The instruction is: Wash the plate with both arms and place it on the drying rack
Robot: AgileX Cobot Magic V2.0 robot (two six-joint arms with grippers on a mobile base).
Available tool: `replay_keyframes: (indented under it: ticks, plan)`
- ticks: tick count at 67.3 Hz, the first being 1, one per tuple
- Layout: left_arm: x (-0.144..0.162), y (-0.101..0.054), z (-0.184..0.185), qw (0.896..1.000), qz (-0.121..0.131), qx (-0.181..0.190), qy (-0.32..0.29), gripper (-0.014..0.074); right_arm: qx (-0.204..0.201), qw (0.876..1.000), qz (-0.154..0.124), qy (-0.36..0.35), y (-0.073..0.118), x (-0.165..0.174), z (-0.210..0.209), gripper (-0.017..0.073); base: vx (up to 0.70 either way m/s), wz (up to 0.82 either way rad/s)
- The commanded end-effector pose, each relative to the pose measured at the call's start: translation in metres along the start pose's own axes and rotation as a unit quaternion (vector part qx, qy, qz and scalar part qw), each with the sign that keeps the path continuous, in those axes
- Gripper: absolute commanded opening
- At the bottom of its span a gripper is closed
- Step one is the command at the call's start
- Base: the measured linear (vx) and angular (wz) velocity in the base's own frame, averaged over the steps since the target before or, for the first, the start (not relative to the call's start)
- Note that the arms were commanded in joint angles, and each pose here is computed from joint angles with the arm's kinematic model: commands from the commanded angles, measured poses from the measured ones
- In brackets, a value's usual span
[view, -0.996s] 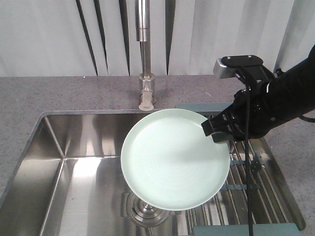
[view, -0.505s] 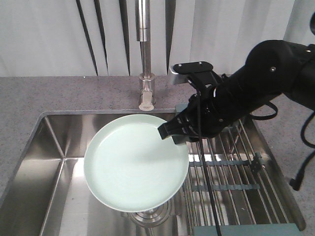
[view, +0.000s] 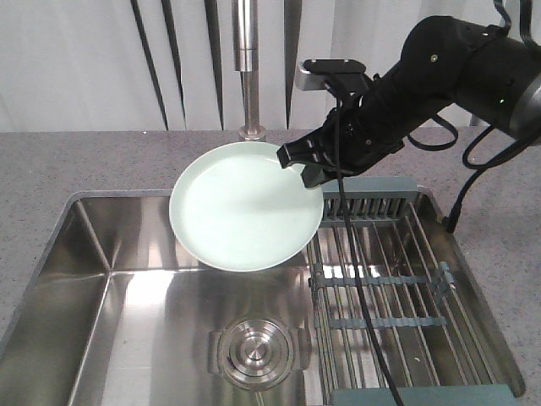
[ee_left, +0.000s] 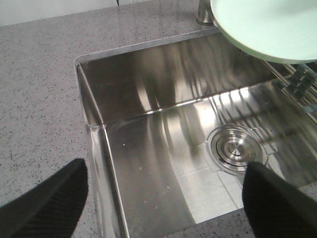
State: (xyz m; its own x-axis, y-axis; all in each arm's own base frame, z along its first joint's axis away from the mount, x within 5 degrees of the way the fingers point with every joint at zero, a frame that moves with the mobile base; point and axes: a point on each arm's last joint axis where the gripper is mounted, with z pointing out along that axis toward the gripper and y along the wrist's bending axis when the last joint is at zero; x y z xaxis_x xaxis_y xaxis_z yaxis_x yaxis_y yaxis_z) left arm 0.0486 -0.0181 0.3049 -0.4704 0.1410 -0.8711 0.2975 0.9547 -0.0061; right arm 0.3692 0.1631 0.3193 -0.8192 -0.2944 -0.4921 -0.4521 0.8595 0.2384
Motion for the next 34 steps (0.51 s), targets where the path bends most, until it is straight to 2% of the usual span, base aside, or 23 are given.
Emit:
replay_keyframes:
  ticks: [1,19,34]
  plan:
    - [-0.013,0.0,-0.004,0.999,-0.007,0.001,-0.042,0.0587,0.01,0.998,0.006,-0.056,-0.009,-0.011,-0.033,-0.0004,0.0,0.0]
    - [-0.013,0.0,-0.004,0.999,-0.007,0.001,-0.042,0.0587,0.029,0.998,0.035,-0.043,-0.04,-0.006,-0.044,-0.0004,0.0,0.0]
    - [-0.013,0.0,-0.004,0.999,-0.007,0.001,-0.042,0.0587,0.04,0.997,0.036,-0.048,-0.041,0.013,-0.054,-0.0004,0.0,0.0]
